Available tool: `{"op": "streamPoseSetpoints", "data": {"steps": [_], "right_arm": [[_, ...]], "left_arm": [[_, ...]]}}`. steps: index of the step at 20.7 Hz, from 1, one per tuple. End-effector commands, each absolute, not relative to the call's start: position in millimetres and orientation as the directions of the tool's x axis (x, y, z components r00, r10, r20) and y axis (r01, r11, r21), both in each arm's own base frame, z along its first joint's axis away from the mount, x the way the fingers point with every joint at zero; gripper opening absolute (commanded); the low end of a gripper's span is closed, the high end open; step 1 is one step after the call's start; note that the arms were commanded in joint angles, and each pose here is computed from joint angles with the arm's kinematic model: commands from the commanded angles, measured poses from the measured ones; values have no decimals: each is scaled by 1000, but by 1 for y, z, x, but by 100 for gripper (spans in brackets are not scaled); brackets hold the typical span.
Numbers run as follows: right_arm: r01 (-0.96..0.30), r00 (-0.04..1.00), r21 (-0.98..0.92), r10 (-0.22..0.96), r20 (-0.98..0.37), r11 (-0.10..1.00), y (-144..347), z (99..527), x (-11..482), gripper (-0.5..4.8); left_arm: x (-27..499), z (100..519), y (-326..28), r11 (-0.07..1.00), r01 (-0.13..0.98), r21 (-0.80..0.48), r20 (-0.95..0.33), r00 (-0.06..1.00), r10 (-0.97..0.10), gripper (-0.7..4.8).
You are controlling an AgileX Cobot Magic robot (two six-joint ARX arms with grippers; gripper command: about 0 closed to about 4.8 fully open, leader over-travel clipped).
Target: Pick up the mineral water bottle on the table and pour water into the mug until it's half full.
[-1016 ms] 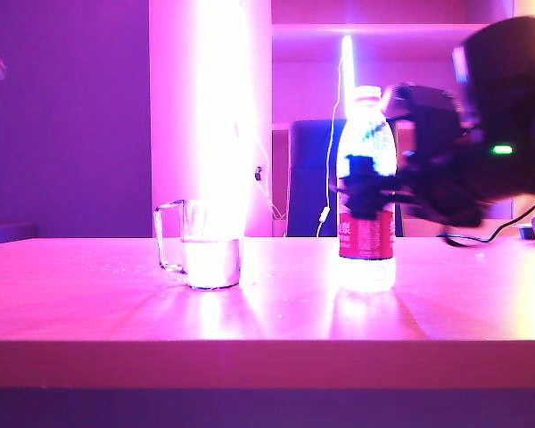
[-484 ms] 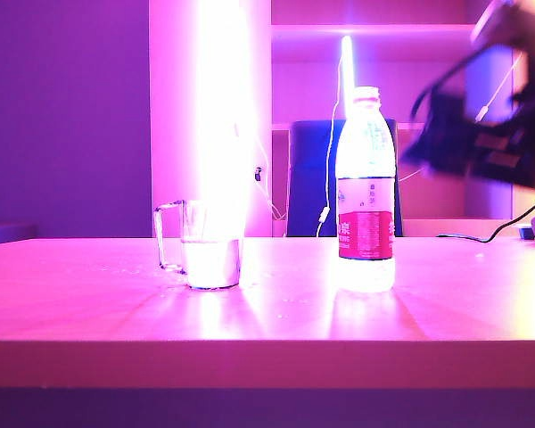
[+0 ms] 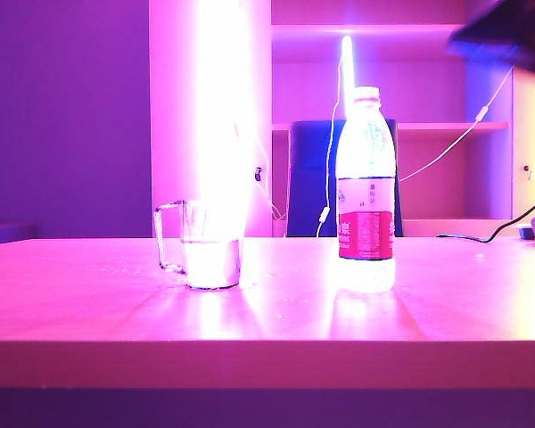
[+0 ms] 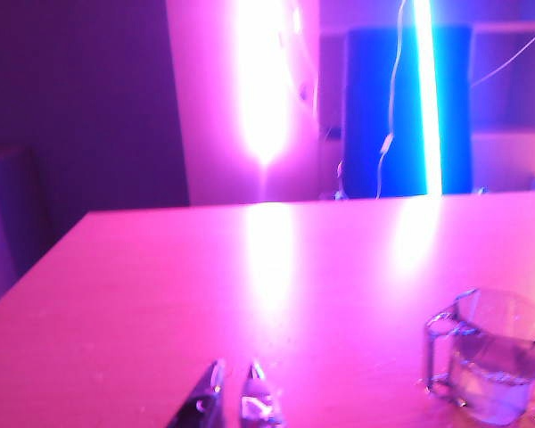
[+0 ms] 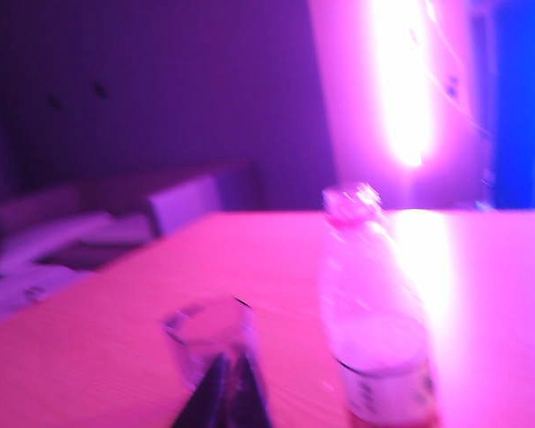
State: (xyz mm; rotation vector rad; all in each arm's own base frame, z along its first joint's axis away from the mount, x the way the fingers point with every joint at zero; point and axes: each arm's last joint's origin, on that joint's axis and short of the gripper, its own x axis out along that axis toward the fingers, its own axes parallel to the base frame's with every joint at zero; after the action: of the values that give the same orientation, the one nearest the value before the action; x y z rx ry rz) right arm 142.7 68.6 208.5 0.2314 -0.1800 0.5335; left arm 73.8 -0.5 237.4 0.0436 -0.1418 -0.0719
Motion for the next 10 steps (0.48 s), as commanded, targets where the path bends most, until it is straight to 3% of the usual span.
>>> {"op": "streamPoseSetpoints", "data": {"steps": [1,5,10], "right_arm": [[-658,740,139,603,299,740,68,221,131,-2],[-738,641,68,665,383,672,65,233,117,-2],[-810,532,-7,739,413,586,64,239,108,-2]], "left_arm": [[83,221,0,997,61,54,176,982,-70,28],[95,181,0,997,66,37,104,992,-70,28],[97,170,0,997,68,33,46,997,-69,28]]}}
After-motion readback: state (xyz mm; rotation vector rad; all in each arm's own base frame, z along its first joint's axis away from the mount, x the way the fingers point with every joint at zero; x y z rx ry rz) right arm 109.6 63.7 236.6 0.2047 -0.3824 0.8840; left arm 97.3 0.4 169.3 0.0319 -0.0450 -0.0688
